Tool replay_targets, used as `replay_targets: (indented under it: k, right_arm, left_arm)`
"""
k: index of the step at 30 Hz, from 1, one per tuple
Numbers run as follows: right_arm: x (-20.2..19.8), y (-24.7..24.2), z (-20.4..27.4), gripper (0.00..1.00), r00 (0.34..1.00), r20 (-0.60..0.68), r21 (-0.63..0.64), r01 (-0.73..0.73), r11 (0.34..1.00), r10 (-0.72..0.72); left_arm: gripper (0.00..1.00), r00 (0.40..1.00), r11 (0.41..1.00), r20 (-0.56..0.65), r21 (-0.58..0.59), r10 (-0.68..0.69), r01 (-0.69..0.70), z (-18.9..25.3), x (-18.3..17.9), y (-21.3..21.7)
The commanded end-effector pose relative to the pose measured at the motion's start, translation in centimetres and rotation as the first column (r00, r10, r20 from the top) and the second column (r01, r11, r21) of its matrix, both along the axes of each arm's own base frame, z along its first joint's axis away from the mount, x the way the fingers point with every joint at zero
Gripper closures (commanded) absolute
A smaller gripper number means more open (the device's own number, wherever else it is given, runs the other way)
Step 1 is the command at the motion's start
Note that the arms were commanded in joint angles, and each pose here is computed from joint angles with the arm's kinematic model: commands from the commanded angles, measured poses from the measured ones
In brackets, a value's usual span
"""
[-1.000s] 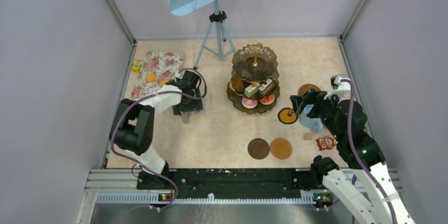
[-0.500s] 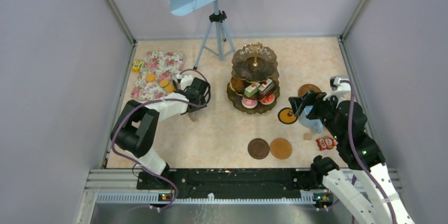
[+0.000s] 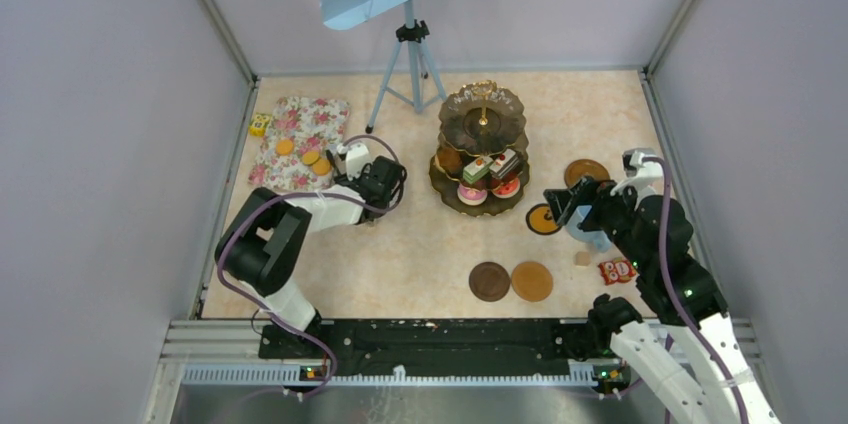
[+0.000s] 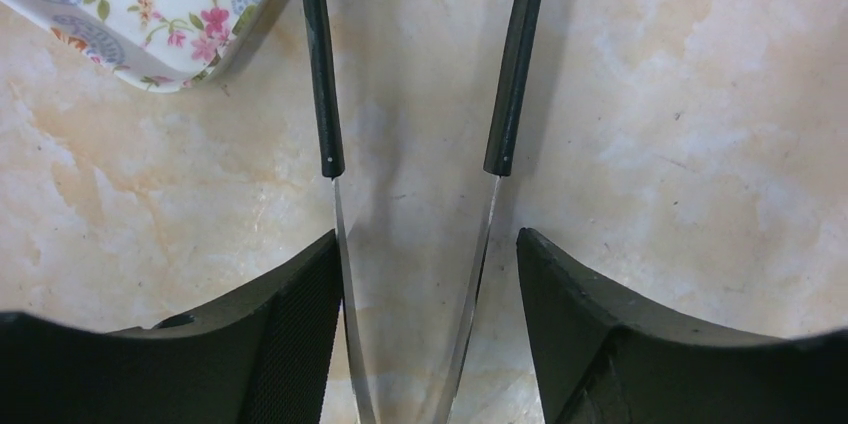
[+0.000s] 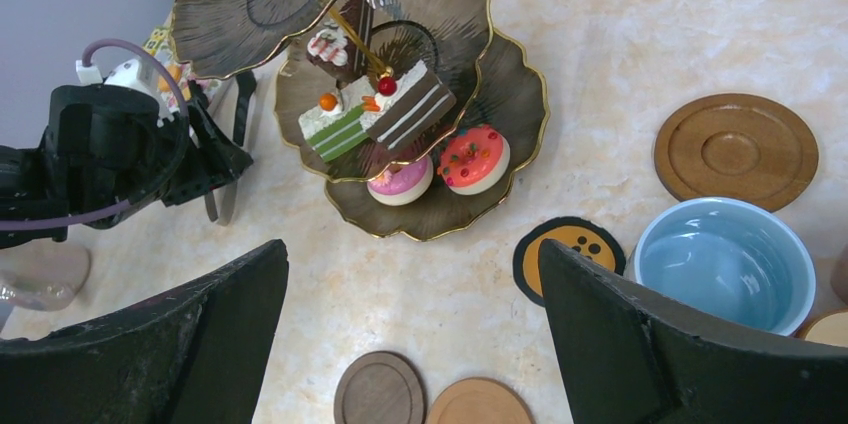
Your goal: Serve the afternoon tea
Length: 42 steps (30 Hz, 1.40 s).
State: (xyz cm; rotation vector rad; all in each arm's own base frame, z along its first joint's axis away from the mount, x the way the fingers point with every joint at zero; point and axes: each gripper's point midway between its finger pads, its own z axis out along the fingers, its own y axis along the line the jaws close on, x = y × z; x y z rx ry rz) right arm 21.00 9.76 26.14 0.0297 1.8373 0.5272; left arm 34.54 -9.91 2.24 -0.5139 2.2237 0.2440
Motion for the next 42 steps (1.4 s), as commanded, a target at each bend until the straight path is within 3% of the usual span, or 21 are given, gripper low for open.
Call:
replay_targets:
  k: [1,9,20,26,33,38,42]
  right_arm:
    - [-0.3,0.3,1.3,0.07,0.999,0.045,0.027,-0.015,1.000,0.014]
    - [-0.6,-0.2,1.6,0.07,0.999,0.054,0.024,0.003,1.000,-0.004]
    - [-0.3,-0.3,1.5,0.07,0.998,0.054,0.024,0.012,1.000,-0.013]
    - [-0.1,-0.3,1.4,0.07,0.998,0.054,0.016,0.018,1.000,-0.019]
    - [0.4,0.0,1.0,0.06,0.999,0.052,0.015,0.012,1.000,-0.013]
    - [0.7,0.0,0.7,0.06,0.999,0.053,0.006,0.013,1.000,-0.013]
    - [0.9,0.2,0.5,0.06,0.999,0.049,0.000,0.010,1.000,-0.010]
  left_arm:
    - [0.33,0.994,0.998,-0.112,0.065,0.005,0.002,-2.6,-2.0,1.3]
    - [0.50,0.996,0.997,-0.080,0.069,-0.041,0.046,-0.7,-1.4,1.0]
    - [0.54,0.996,0.995,-0.012,0.047,-0.092,0.092,6.6,-0.2,0.4]
    - [0.54,0.990,0.991,-0.040,-0.012,-0.137,0.136,11.3,-1.3,0.9]
    - [0.54,0.971,0.967,-0.117,-0.176,-0.208,0.186,14.9,-3.2,4.7]
    - [0.54,0.957,0.953,-0.146,-0.208,-0.251,0.218,17.3,-3.4,8.2]
    - [0.55,0.957,0.933,-0.167,-0.314,-0.237,0.176,17.0,-3.0,11.6]
